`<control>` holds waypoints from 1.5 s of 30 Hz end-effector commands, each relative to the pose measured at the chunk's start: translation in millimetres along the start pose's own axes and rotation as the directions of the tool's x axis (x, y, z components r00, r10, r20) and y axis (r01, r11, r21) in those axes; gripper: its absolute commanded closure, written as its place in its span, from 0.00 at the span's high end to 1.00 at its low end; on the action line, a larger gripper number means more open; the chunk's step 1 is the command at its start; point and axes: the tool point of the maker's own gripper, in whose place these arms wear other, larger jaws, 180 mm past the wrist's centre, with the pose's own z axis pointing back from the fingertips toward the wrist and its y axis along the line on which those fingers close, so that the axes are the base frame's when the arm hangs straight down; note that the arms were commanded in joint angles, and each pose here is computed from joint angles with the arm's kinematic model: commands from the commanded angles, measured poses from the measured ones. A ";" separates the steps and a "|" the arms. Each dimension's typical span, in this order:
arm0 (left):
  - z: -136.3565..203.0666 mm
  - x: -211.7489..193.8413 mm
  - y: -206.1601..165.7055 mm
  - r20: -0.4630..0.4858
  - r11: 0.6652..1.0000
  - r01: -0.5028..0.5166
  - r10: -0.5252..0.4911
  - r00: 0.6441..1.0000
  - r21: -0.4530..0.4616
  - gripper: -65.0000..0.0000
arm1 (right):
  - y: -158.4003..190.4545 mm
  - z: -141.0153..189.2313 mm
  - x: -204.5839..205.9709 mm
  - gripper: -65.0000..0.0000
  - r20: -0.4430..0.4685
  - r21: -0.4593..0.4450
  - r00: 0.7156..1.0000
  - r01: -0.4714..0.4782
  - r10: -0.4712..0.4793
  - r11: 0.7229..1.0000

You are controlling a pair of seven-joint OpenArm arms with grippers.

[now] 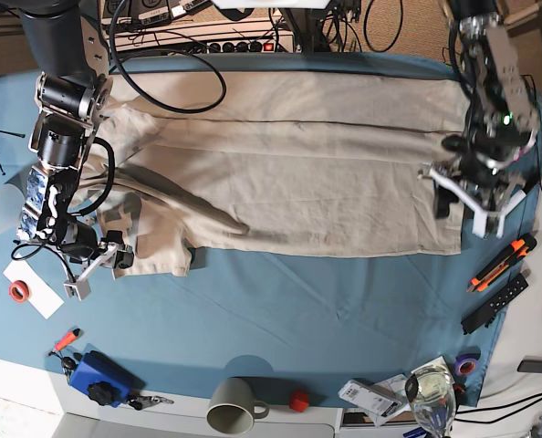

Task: Fold the T-shirt properly
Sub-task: 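Lower the left gripper to the hem corner and grasp it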

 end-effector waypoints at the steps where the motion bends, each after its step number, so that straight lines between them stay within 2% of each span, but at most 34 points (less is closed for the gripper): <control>1: -4.0 19.3 1.0 0.050 1.000 0.026 -0.027 0.998 0.007 0.50 | -5.0 2.2 -8.8 0.42 -0.066 -0.021 0.998 -0.019 0.018 1.000; 5: -32.1 25.2 15.1 0.009 0.996 0.026 -0.027 1.000 0.081 0.50 | -5.0 2.2 -8.9 0.42 -0.066 -0.021 0.998 -0.019 0.018 1.000; 10: -66.5 25.6 23.9 -0.057 0.996 -0.006 0.011 0.998 0.085 0.50 | -4.9 2.3 -9.6 0.42 -0.071 -0.020 0.997 -0.020 0.018 1.000; 13: -82.5 22.0 34.5 -0.126 0.993 0.004 0.011 0.992 0.121 0.50 | -5.0 2.3 -10.7 0.42 -0.077 -0.020 0.997 -0.020 0.018 1.000; 19: -90.8 9.1 63.0 -0.238 0.964 0.002 0.064 0.969 0.266 0.50 | -5.2 2.6 -12.3 0.42 -0.086 -0.021 0.996 -0.020 0.018 1.000; 21: -89.8 -1.4 66.0 -0.280 0.958 -0.003 0.087 0.956 0.286 0.50 | -5.3 2.7 -12.7 0.42 -0.088 -0.021 0.996 -0.019 0.018 1.000; 23: -91.4 -14.6 61.2 -0.324 0.964 -0.023 0.111 0.939 0.265 0.50 | -6.8 3.6 -12.4 0.42 -0.087 -0.024 0.996 -0.020 0.017 1.000; 27: -97.2 -36.1 33.8 -0.402 0.988 -0.087 0.132 0.906 0.129 0.50 | -7.6 4.0 -12.4 0.42 -0.088 -0.025 0.996 -0.020 0.018 0.999; 32: -97.9 -39.3 16.1 -0.422 0.988 -0.148 0.155 0.893 0.050 0.43 | -7.5 4.1 -11.9 0.42 -0.086 -0.025 0.996 -0.020 0.017 0.999; 40: -95.7 -41.1 0.7 -0.449 0.975 -0.221 0.195 0.872 -0.007 0.14 | -7.7 4.5 -12.1 0.02 -0.090 -0.026 0.996 -0.021 0.019 0.999; 43: -95.8 -37.8 2.0 -0.446 0.976 -0.219 0.194 0.874 -0.005 0.02 | -8.4 5.2 -10.0 0.00 -0.085 -0.028 0.996 -0.020 0.018 0.999; 45: -95.3 -32.6 3.7 -0.447 0.977 -0.214 0.190 0.874 -0.002 0.00 | -10.0 6.9 -4.9 0.00 -0.072 -0.036 0.997 -0.018 0.016 0.999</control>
